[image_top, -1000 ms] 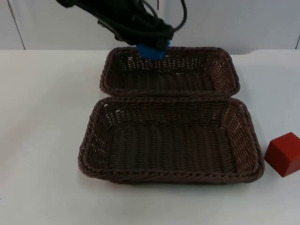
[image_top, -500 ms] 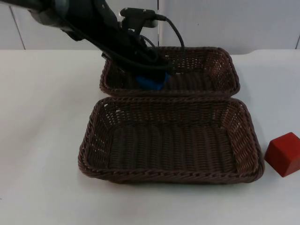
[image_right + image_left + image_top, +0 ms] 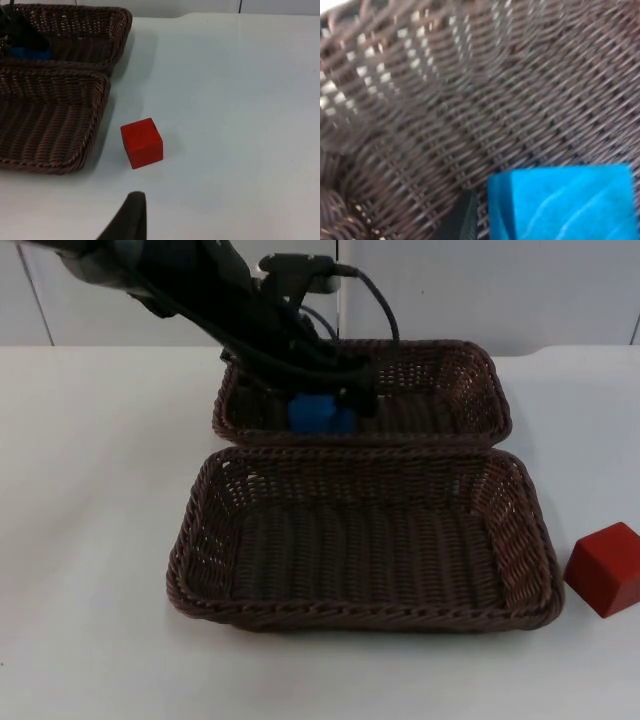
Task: Pick up one cube with the left hand and place it into the upper basket. Pick up one cube with the right hand and place it into the lower basket.
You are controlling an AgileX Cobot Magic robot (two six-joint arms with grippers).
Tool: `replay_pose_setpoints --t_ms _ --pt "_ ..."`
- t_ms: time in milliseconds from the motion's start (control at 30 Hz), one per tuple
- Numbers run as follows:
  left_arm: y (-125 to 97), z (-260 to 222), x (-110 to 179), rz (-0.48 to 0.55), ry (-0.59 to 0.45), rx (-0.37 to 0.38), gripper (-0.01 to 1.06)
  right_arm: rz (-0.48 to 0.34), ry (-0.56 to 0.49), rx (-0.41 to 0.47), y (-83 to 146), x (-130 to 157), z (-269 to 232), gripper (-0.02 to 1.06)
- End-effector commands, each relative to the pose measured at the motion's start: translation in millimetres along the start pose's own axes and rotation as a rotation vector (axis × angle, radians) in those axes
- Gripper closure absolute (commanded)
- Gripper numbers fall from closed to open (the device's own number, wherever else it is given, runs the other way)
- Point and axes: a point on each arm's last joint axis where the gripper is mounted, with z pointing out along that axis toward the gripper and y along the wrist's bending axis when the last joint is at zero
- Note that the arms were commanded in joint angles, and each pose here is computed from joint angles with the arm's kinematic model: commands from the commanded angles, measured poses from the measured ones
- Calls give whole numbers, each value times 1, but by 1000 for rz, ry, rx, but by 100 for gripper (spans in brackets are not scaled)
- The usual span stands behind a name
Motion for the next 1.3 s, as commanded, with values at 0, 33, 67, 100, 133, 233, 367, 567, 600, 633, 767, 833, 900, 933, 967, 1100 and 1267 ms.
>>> replay_pose_setpoints --t_ms 0,33,67,100,133,233,367,567,600,633,767,833,900,933,967,1100,1267 --pt "-10 -27 -22 14 -61 11 7 4 -4 7 0 1 1 -1" --pt "-10 -27 -22 14 -61 11 7 4 -4 7 0 1 1 -1" --pt "-10 -33 -26 17 -73 11 7 4 -4 7 0 1 1 -1" --pt "-13 -43 -31 26 -81 17 7 4 -4 7 0 1 1 -1" --pt "-17 -57 -38 48 -88 23 7 4 -4 7 0 1 1 -1" --pt "-23 -77 -46 79 -95 30 7 4 -4 7 0 1 1 -1" --pt "-32 -107 -58 109 -117 43 7 4 -4 7 0 1 1 -1" --pt "-42 -155 -74 86 -173 2 7 4 -4 7 0 1 1 -1" --pt "-43 -165 -76 77 -184 -9 7 4 -4 7 0 1 1 -1" --pt "-44 -172 -77 77 -181 -24 7 4 -4 7 0 1 1 -1" --pt "-45 -197 -78 71 -169 -84 7 4 -4 7 0 1 1 -1" --pt "-45 -210 -77 57 -166 -122 7 4 -4 7 0 1 1 -1" --pt "-46 -215 -76 53 -167 -135 7 4 -4 7 0 1 1 -1" --pt "-46 -220 -73 49 -175 -150 7 4 -4 7 0 1 1 -1" --pt "-47 -226 -67 39 -187 -166 7 4 -4 7 0 1 1 -1" --pt "-51 -240 -54 36 -207 -174 7 4 -4 7 0 1 1 -1" --pt "-57 -262 -35 24 -241 -183 7 4 -4 7 0 1 1 -1"
